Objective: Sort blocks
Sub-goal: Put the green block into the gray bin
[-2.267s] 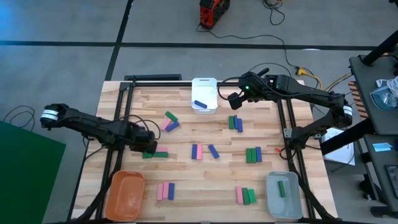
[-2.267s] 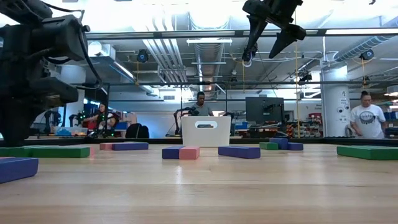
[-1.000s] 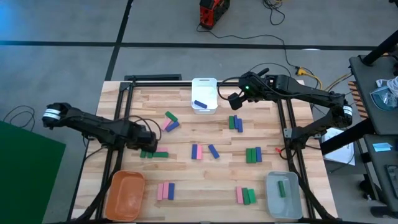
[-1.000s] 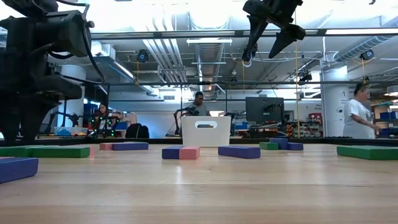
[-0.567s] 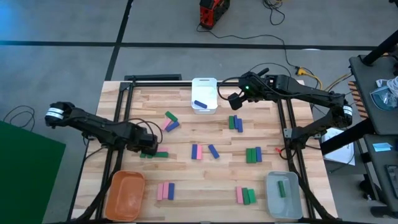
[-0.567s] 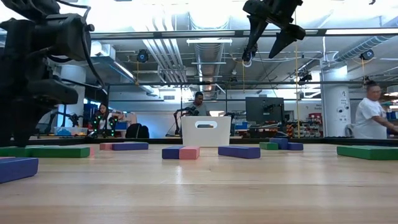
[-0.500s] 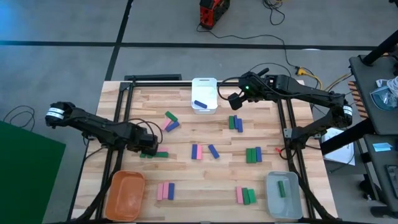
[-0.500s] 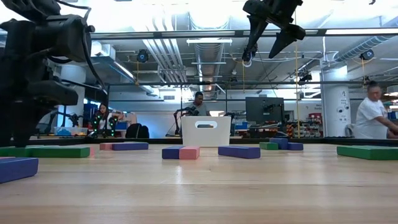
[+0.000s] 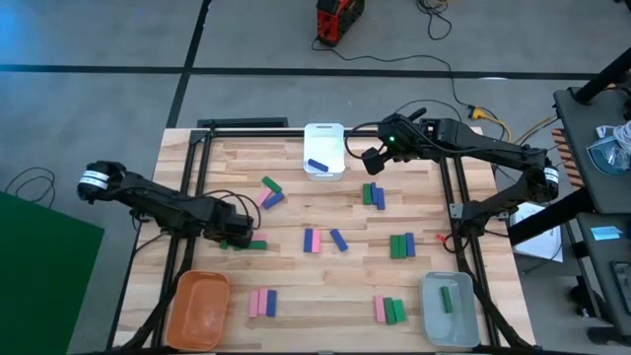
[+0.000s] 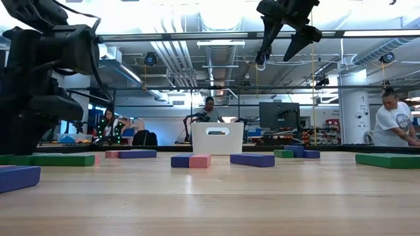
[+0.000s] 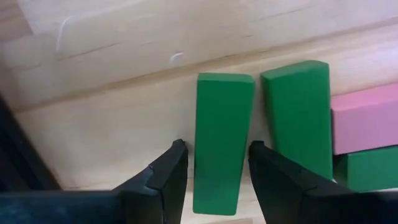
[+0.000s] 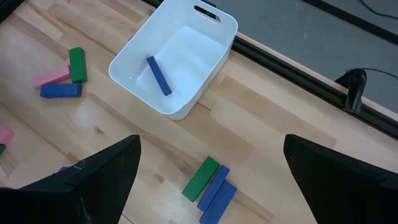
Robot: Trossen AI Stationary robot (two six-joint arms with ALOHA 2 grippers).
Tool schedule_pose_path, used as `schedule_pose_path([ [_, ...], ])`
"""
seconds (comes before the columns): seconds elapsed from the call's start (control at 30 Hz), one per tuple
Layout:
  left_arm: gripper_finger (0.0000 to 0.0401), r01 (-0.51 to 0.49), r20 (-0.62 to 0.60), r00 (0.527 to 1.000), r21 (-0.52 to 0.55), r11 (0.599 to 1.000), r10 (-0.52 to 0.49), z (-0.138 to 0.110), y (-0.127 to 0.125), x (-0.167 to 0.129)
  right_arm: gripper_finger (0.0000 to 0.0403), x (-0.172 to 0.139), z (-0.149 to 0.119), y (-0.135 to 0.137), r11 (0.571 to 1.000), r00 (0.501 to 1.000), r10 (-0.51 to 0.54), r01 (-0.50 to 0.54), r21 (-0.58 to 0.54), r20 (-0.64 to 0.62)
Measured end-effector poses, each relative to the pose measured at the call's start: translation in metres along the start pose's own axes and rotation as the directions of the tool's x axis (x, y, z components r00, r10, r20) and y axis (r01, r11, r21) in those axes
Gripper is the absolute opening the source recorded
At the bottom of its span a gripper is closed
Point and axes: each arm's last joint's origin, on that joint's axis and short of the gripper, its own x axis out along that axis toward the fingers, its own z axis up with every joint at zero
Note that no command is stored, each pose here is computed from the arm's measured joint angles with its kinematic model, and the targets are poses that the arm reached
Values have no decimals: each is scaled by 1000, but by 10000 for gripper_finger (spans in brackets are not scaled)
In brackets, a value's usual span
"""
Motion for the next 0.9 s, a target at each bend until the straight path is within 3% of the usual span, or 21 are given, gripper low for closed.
schedule_pose_path([
  [0.3,72,21,1,1000,9,1000,-21,0,1,-2,386,0,0,0,1000,1000,0,0,-1,0],
  [0.67,72,41,-53,998,78,996,-37,-3,9,-24,386,0,0,0,1000,1000,0,0,-20,0],
  [0.77,72,95,-28,995,122,988,-92,-4,9,-38,386,0,0,0,999,1000,0,0,-37,0],
  [0.9,72,201,35,975,259,945,-217,-3,3,-65,386,0,0,0,999,1000,1,-1,-43,0],
])
